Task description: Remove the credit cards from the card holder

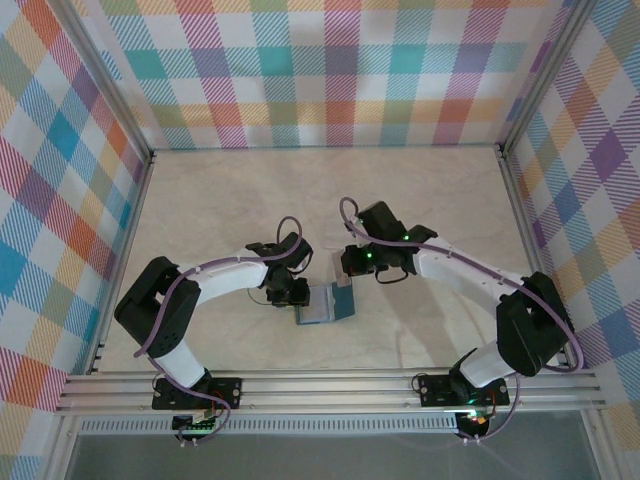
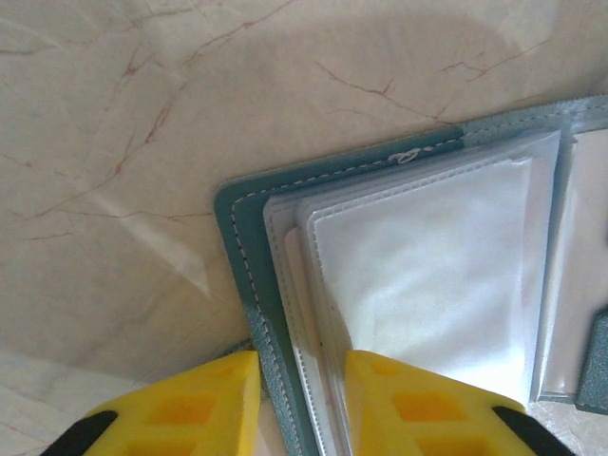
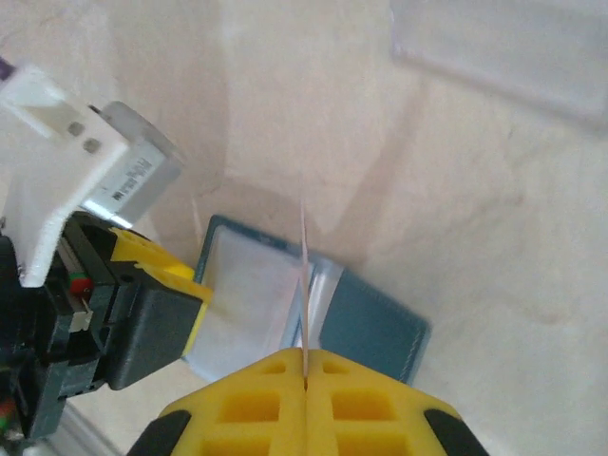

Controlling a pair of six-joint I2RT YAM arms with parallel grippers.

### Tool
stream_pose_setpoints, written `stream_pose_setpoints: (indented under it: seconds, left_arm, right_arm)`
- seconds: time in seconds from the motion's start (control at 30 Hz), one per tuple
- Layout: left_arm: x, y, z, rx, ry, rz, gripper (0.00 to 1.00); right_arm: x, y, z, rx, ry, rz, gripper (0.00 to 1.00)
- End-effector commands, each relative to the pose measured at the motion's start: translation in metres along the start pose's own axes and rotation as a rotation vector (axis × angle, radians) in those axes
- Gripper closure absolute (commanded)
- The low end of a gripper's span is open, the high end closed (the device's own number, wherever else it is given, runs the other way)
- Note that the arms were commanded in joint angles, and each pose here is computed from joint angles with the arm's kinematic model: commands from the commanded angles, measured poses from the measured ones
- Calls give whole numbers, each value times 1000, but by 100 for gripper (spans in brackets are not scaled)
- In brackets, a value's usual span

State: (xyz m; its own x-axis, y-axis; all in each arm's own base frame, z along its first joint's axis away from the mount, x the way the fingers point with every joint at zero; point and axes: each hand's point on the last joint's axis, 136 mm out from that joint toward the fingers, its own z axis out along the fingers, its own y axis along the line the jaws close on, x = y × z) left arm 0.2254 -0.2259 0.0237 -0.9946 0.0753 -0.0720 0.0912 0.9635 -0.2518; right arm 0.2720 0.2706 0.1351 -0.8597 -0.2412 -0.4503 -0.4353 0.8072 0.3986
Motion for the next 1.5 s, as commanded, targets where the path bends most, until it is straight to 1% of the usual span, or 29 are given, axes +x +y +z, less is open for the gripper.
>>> stream_pose_setpoints:
  seconds: [0.0, 0.13, 0.2, 0.27, 0.4, 0.57, 0.7, 0.87, 1.17, 1.47]
  left_arm:
    - [19, 18, 1, -61, 59, -11, 66]
    - [16, 11, -5, -29, 40, -20, 63]
    - [15, 7, -8, -20, 33, -18, 63]
    - [13, 5, -10, -14, 27, -17, 62]
    - [11, 3, -13, -11, 16, -20, 62]
    - [10, 3, -17, -12, 4, -22, 61]
    - [11, 3, -20, -7, -5, -33, 60]
    - [11, 4, -22, -10, -9, -33, 60]
    - [10, 3, -24, -11, -15, -25, 60]
    - [11, 2, -22, 0, -13, -28, 60]
  right_arm:
    - [-21, 2, -13, 40, -40, -382, 99]
    - [-38, 0, -17, 104, -40, -734, 100]
    - [-47, -4, -17, 146, -31, -857, 100]
    - [-56, -9, -16, 183, -16, -938, 100]
    - [-73, -17, -13, 187, 49, -1012, 100]
    - [-88, -32, 2, 192, 122, -1051, 100]
    - [-96, -48, 18, 228, 187, -1076, 100]
    - [-101, -58, 29, 210, 245, -1070, 100]
    - [-95, -62, 49, 158, 333, -1052, 100]
    - [-85, -73, 64, 159, 400, -1046, 100]
